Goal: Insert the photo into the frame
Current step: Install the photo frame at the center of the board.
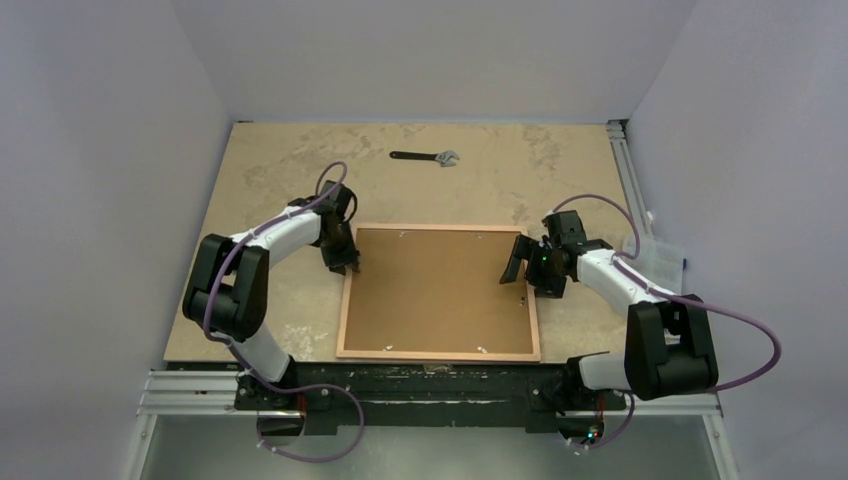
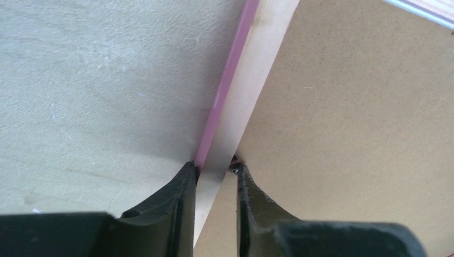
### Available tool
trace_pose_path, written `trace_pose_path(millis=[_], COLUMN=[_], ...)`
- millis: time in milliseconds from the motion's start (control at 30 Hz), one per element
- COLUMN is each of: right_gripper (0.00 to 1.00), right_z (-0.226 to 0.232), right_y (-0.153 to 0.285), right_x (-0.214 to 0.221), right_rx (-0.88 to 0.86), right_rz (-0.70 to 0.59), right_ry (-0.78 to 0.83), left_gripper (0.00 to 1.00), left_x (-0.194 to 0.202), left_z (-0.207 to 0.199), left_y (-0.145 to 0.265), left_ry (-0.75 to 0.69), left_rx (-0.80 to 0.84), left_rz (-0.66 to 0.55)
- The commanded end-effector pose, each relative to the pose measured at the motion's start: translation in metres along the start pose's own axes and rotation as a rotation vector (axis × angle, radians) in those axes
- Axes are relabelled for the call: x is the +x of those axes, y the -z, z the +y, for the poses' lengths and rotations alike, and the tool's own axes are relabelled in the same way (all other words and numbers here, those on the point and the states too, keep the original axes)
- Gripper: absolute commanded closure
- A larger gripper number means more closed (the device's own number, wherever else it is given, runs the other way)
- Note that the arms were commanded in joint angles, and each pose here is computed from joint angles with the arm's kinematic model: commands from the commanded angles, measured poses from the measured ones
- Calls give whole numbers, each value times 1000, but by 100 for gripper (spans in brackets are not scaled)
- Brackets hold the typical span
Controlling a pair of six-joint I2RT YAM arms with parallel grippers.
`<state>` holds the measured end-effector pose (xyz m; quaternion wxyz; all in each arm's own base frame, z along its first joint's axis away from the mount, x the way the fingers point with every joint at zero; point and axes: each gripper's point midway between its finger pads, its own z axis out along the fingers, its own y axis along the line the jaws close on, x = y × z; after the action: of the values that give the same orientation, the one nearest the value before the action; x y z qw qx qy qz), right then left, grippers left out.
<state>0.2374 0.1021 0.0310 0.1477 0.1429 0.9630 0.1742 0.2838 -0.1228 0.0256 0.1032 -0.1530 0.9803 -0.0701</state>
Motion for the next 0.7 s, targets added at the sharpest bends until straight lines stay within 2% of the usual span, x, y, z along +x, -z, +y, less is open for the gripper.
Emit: trace_pose_path(millis=[0,67,267,333,433,567,667], right_gripper=[12,12,13,13,13,13,13], right_z=[-5,-5,-6,-6,-6,-5,-6], right_y=[-15,-14,-14,-14,-14,-13,-15], right_x=[34,33,33,33,33,32,33], right_rx=[-14,-14,-10,-9,-10,-12,-9], right_rz=[132,132,131,132,131,127,132], right_ry=[-12,-10,-7,-6,-4,-3,-4], left_gripper=[93,100,100,93,74,54,46], left_x=[-9,-7,-6,-8,-8,-10,-12], left_z=[-7,-7,-19,-26,-36,-45,-47], left_y=[-19,-21,-11,-3,8,20,24], left_ry=[-2,0,9,12,13,17,19], left_rx=[6,14,93,131,189,241,246], left_rz=[-26,-22,-33,-45,-49,-59,-71])
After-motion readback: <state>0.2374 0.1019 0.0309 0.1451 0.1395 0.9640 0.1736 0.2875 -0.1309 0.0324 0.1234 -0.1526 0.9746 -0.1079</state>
